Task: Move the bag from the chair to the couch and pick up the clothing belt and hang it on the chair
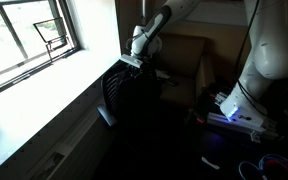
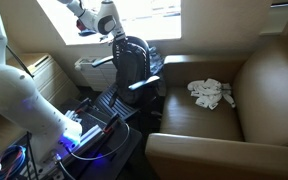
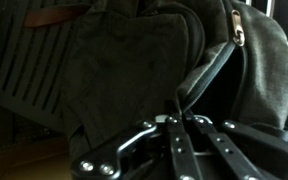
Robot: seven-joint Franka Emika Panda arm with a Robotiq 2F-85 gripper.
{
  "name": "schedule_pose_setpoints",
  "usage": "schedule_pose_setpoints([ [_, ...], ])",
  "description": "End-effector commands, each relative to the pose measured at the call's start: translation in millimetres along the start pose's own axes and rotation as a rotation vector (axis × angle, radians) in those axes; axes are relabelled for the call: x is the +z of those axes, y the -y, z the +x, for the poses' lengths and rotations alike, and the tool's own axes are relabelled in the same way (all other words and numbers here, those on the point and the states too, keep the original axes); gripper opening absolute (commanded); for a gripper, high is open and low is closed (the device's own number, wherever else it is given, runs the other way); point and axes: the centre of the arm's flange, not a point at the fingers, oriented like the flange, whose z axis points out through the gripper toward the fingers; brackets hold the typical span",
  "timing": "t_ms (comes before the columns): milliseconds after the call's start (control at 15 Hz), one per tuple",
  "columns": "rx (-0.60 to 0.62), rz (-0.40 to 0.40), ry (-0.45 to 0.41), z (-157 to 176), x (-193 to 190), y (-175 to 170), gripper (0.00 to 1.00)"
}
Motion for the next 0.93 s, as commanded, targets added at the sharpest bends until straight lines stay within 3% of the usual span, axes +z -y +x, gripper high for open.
schedule_pose_setpoints([
  [0, 0.003, 0.003, -0.014, 44, -39, 19, 0.0],
  [333, 0.167, 0.269, -0.058, 123, -143, 24, 0.0],
  [867, 0.475, 0.51, -0.164, 226, -313, -13, 0.0],
])
